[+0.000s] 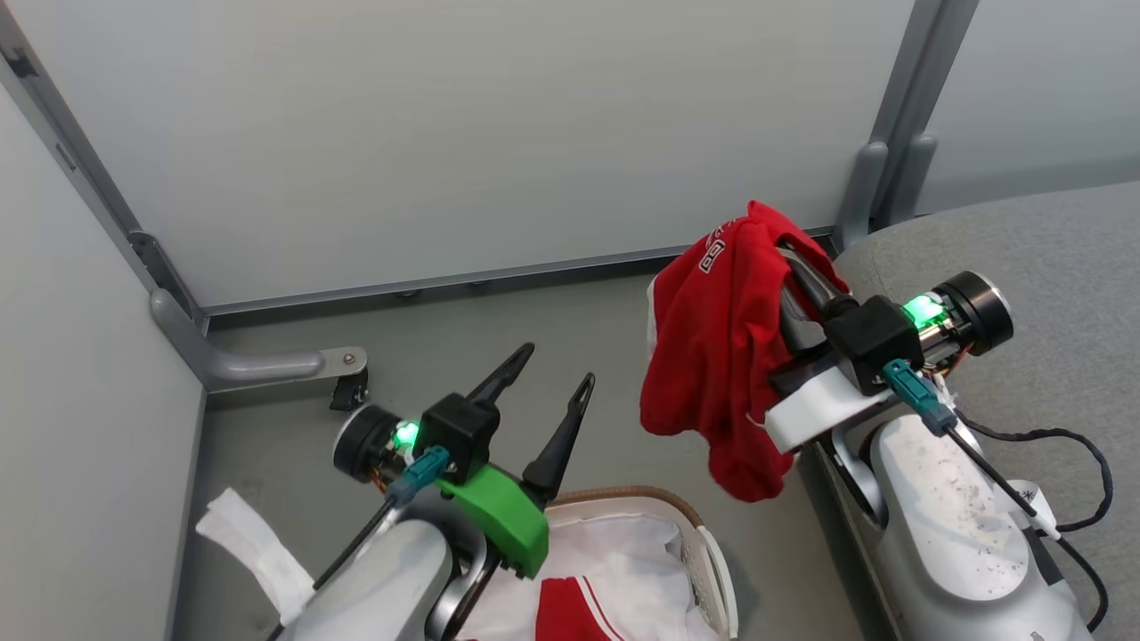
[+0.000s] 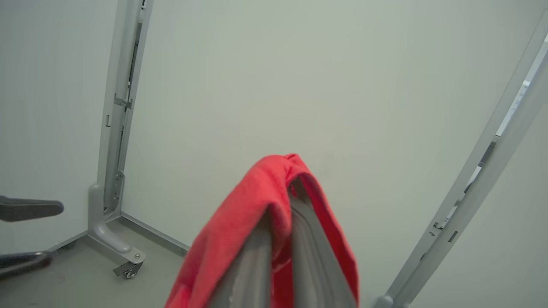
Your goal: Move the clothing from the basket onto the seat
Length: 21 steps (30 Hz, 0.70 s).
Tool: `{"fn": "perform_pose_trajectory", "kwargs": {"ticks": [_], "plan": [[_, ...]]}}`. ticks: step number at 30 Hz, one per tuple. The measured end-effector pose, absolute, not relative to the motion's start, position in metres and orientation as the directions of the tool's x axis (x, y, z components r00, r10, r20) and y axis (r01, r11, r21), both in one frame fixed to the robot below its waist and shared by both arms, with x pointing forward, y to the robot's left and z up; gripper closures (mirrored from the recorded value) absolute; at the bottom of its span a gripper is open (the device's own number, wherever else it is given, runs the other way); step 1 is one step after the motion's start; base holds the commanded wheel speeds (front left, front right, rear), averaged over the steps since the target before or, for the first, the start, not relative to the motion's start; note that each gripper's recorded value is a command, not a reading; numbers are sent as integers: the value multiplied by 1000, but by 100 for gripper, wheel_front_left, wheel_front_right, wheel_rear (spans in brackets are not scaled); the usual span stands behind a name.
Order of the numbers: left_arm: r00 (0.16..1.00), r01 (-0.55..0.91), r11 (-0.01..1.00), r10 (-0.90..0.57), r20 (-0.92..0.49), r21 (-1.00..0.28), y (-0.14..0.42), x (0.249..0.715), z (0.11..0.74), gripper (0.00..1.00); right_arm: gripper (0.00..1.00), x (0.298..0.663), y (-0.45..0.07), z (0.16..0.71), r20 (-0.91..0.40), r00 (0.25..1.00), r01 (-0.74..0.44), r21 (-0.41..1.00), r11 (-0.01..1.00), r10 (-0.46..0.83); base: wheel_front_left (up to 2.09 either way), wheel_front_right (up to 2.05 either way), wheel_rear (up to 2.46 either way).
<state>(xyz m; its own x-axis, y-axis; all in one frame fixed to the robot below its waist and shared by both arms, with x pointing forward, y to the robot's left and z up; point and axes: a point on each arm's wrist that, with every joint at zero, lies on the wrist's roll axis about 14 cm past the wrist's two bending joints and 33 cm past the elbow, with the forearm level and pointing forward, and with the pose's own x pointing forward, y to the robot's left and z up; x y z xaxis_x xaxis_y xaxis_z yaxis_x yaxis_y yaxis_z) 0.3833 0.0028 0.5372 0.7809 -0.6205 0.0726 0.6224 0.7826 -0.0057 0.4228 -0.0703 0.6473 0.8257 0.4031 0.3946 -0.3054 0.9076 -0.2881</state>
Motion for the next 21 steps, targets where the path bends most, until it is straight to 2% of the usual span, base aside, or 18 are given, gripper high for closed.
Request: {"fn": "perform_pose_trajectory", "kwargs": {"ticks": [6, 10, 21], "plan": [[830, 557, 821, -555, 54, -130, 13, 375, 516, 0, 100, 428, -89, 647, 396, 847, -251, -292, 923, 355, 0, 0, 0], [843, 534, 830, -538, 24, -163, 16, 365, 499, 0, 100, 429, -97, 643, 388, 860, -232, -282, 931, 332, 0, 0, 0], [832, 552, 820, -553, 37, -151, 8, 365, 499, 0, 100, 429, -113, 638, 377, 878, -197, -276, 941, 295, 0, 0, 0]]}}
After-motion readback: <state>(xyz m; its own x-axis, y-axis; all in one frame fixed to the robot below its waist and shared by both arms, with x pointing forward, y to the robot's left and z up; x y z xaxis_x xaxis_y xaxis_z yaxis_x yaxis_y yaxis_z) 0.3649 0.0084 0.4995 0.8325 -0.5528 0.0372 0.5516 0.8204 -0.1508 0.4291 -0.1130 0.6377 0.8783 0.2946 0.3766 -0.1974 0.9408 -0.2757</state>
